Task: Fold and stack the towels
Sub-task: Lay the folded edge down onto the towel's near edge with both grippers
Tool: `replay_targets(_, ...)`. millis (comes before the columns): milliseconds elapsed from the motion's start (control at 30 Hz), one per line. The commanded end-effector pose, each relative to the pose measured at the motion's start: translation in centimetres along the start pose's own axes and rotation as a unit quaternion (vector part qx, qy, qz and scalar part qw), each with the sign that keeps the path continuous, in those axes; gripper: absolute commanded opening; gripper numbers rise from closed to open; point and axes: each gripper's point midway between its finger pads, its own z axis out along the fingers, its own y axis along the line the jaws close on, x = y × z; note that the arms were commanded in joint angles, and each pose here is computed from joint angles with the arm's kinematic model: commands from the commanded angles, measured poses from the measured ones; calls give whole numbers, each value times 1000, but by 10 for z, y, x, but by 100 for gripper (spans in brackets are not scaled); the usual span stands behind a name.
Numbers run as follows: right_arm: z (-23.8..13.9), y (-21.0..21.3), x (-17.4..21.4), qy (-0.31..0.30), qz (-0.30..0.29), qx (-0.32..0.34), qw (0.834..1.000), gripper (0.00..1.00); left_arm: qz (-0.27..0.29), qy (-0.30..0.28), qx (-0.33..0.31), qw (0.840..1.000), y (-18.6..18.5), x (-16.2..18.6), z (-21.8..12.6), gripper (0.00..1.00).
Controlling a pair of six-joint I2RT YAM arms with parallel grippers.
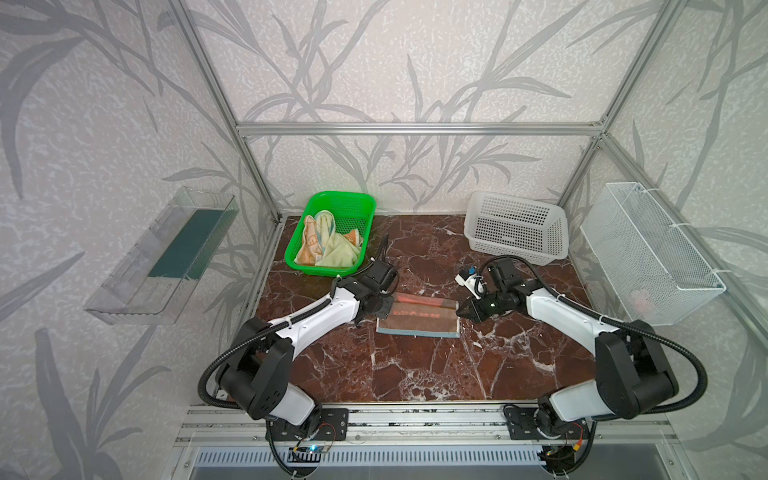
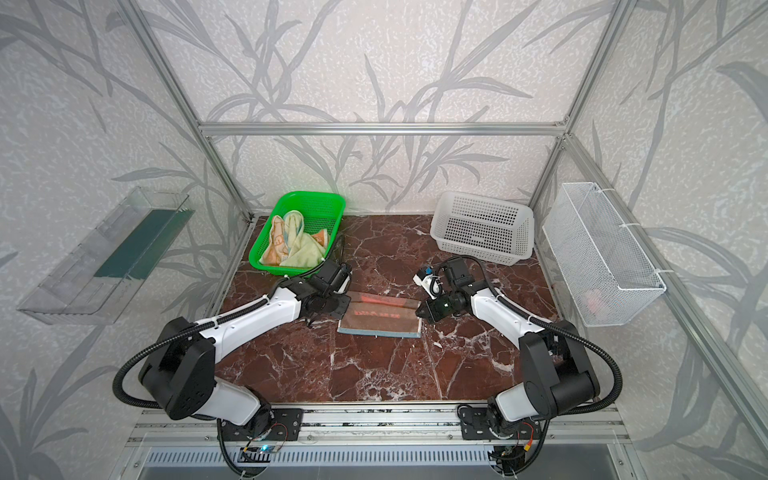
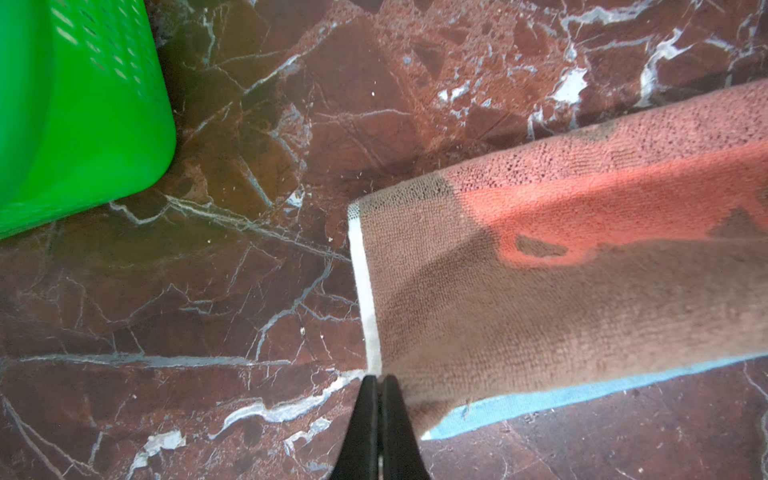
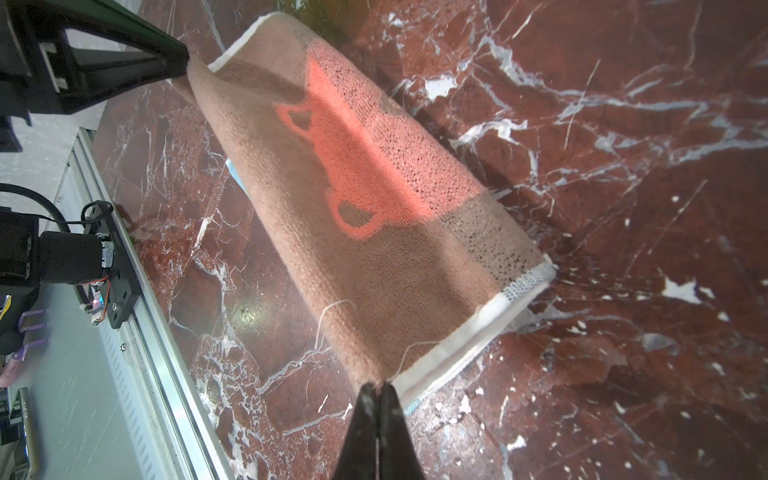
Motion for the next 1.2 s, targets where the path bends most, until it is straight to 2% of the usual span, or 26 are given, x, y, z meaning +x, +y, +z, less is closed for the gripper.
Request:
replay_targets(0,-5,4,12,10,12,5,1000,0,-15,-3,-2,1000,1,5,-7,0)
replay_targets(800,14,0,36,62,95,-4,993,0,-19,16,8,1000,-8,24,7,0)
replay_targets(1000,24,-3,43,79,107,-3,991,5,-17,22,14,1000,-11,28,12,0)
replay_targets(1100,25,-2,45,85,111,-4,990,12,-18,27,27,999,-15,33,11,19)
replay_targets(1167,24,1,48,88,111,-8,990,15,-22,26,27,999,-14,36,10,22)
